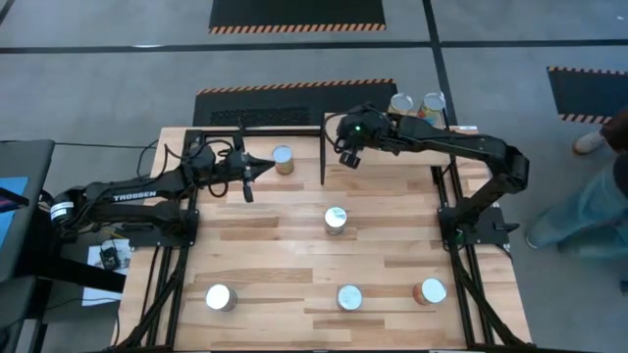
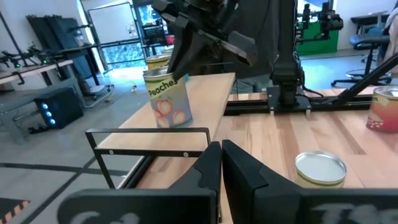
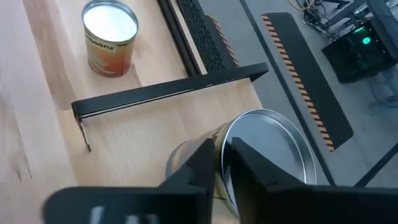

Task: Pick and place cans onto a shelf
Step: Put the top canned peaches on the shelf

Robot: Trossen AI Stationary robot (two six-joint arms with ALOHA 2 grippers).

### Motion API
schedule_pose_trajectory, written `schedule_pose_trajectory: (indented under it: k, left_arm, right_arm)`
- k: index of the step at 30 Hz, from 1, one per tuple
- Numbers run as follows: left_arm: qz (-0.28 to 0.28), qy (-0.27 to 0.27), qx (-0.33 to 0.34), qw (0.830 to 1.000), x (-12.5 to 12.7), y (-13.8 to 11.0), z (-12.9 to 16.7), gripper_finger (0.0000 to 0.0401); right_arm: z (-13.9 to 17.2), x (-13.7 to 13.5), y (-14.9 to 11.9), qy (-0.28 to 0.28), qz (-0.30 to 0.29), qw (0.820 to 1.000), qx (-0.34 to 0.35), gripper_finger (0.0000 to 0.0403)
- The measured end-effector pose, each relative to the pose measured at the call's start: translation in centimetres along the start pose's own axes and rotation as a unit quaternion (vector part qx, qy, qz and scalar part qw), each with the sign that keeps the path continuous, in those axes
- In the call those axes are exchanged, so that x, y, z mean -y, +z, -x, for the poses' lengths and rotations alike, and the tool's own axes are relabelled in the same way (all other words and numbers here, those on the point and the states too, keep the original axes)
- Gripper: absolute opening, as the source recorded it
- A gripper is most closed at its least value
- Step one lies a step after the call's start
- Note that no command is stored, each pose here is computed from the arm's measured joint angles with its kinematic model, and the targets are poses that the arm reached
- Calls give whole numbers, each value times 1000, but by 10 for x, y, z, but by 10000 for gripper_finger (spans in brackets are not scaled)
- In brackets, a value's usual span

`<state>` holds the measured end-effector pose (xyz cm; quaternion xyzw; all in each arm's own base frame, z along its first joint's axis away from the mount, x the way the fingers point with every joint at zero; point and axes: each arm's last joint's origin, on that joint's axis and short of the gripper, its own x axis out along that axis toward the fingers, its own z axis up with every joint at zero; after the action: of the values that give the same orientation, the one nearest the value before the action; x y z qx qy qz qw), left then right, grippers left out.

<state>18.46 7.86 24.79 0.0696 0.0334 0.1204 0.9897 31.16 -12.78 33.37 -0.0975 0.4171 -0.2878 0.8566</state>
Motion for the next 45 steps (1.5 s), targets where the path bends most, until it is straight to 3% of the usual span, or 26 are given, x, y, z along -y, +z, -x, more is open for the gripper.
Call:
schedule_pose_trajectory:
  k: [4,11,22,31,45]
  left_arm:
    - [0,0,0,1000,0,0,0,4]
    - [0,0,0,1000,0,0,0,4]
    - [1,1,-1,1000,0,0,0,4]
    - [1,4,-1,1000,0,0,0,4]
    - [6,5,-1,1000,0,0,0,4]
  right_arm:
    - [8,8,-2,-1,2,1000,5,10]
    - [24,42,-10,-32,-32,999,10,10]
    - [-5,96,-32,-23,-113,993,-13,8]
    - [-9,97,-30,-7,-124,992,5,8]
    - [-7,89,-27,2,-91,996,5,10]
